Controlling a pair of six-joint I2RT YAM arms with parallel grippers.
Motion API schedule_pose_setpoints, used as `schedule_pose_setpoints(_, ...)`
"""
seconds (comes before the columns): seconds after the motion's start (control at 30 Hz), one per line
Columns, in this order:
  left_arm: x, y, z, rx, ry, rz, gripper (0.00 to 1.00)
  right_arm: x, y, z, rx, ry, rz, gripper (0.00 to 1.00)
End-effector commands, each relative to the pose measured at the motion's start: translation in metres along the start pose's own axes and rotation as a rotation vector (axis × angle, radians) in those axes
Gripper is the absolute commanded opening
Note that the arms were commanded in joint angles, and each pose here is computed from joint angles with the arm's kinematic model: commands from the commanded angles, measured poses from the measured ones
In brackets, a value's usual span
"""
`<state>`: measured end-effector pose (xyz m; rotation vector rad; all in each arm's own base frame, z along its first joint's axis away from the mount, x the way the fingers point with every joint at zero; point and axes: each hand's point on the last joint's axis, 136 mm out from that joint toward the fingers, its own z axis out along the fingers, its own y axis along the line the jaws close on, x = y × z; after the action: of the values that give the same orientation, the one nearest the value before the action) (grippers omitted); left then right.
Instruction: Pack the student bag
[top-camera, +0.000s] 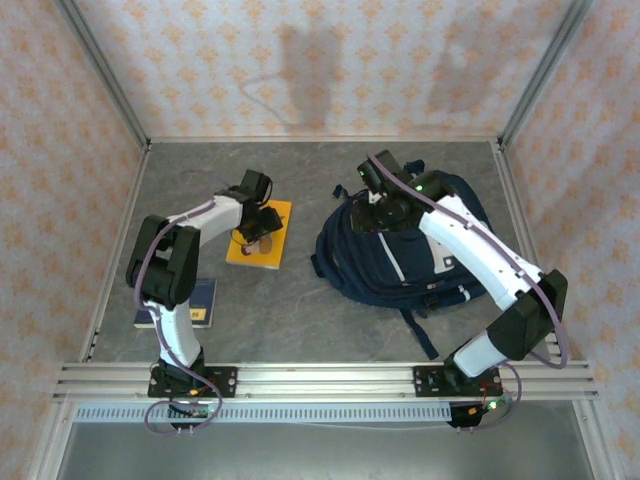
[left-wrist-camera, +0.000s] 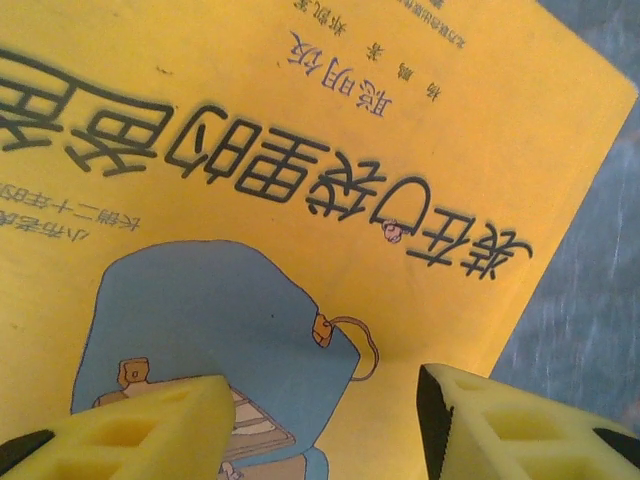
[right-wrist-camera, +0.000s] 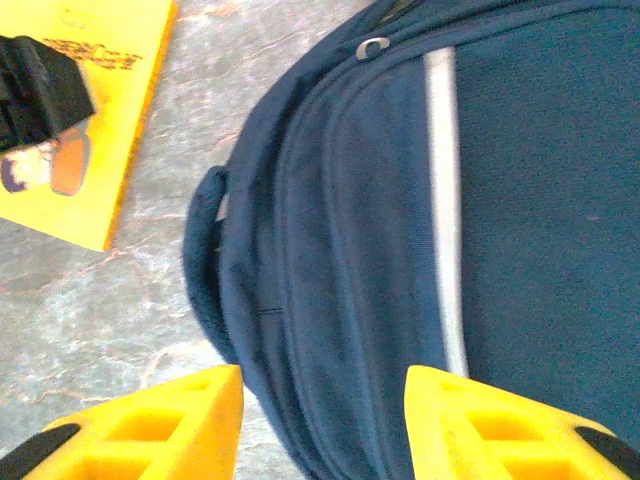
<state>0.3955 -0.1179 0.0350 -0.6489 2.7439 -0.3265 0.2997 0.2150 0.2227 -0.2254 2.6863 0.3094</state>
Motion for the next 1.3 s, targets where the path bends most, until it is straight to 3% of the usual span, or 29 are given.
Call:
schedule_pose_setpoints(0.0,0.079,0.021,0.003,-0.043,0.187,-0.081,0.53,0.006,0.035,0.020,-0.107,0.049,-0.027,0.45)
schedule_pose_setpoints(0.2,0.139,-0.007,-0.042,0.149,0.225,-0.101,0.55,0.034,0.082,0.061,-0.187,0.183,-0.072,0.43)
schedule_pose_setpoints(0.33,0.126,0.012,-0.094,0.143,0.089,-0.059,0.58,0.046,0.088,0.085,-0.140,0.237,-0.066,0.40)
schedule_pose_setpoints(0.43,0.110,0.038,-0.113,0.100,0.012,-0.062,0.59,0.058,0.086,0.101,-0.106,0.298,-0.001,0.35)
schedule_pose_setpoints(0.57,0.097,0.070,-0.098,0.037,0.021,-0.131,0.58,0.076,0.100,0.115,-0.093,0.335,-0.032,0.34)
schedule_pose_setpoints(0.87,0.068,0.068,-0.057,-0.031,0.030,-0.076,0.58,0.083,0.105,0.151,-0.006,0.316,0.037,0.48)
schedule_pose_setpoints(1.27,0.089,0.080,-0.037,-0.067,0.119,-0.063,0.54,0.091,0.125,0.195,-0.049,0.383,0.089,0.49)
